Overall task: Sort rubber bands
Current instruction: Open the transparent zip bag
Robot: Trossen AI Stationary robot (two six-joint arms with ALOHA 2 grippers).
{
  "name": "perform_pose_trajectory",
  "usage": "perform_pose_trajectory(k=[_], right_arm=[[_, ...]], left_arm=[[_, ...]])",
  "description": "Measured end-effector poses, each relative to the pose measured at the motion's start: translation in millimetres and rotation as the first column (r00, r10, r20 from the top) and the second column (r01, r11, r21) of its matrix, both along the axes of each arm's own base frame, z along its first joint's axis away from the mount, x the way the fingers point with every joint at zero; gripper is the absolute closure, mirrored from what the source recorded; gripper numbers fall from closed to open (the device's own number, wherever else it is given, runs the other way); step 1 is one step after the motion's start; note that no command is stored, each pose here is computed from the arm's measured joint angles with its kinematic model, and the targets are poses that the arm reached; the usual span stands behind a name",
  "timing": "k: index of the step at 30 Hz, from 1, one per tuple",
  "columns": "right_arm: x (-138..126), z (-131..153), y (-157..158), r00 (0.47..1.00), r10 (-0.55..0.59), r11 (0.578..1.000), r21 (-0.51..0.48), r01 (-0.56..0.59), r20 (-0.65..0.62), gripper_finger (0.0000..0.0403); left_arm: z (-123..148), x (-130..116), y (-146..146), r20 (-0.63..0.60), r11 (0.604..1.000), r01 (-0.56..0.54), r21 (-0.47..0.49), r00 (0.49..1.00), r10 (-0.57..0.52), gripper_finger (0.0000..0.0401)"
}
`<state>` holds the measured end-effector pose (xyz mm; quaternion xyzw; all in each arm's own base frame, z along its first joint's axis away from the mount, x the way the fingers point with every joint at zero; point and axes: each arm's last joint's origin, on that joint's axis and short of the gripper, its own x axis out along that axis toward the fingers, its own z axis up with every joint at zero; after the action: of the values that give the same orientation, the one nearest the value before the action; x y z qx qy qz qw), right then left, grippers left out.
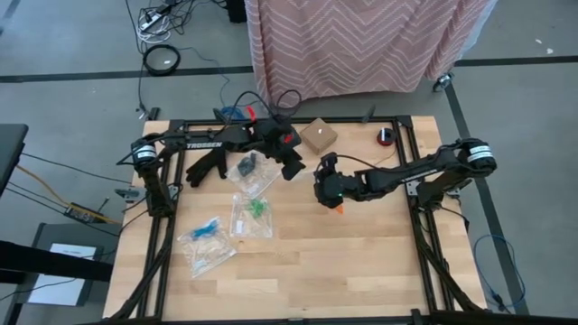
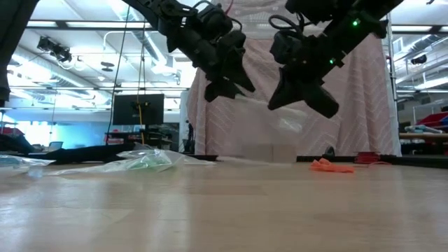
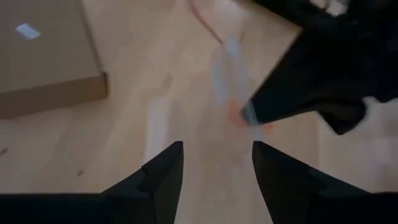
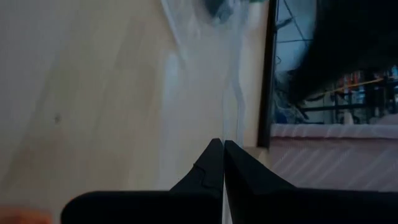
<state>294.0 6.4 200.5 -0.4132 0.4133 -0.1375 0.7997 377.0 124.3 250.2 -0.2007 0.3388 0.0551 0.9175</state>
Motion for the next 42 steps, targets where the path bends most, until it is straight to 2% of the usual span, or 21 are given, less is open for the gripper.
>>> perform_pose_trajectory(k=[10, 19, 35, 42], right_arm=[[10, 2, -6, 0.999, 0.002, 1.0, -0.031, -0.003, -0.033, 0.0403], [12, -1, -7, 0.999, 0.021, 1.0, -0.02, -0.021, -0.035, 0.0403], [15, 2, -15, 0.999, 0.028, 0.999, -0.044, -0.029, -0.02, 0.0403], [16, 2, -17, 0.999, 0.053, 0.998, -0.015, -0.053, -0.009, 0.0403]], left_arm=[[-1, 0, -1, -0.021, 0.999, -0.039, 0.006, 0.999, 0.039, 0.0203], [-2, 1, -4, -0.035, 0.997, -0.061, 0.041, 0.997, 0.063, 0.0203], [-7, 4, -11, -0.06, 0.997, -0.045, 0.062, 0.997, 0.049, 0.0203], [-7, 5, -11, -0.06, 0.997, -0.044, 0.069, 0.997, 0.048, 0.0203]])
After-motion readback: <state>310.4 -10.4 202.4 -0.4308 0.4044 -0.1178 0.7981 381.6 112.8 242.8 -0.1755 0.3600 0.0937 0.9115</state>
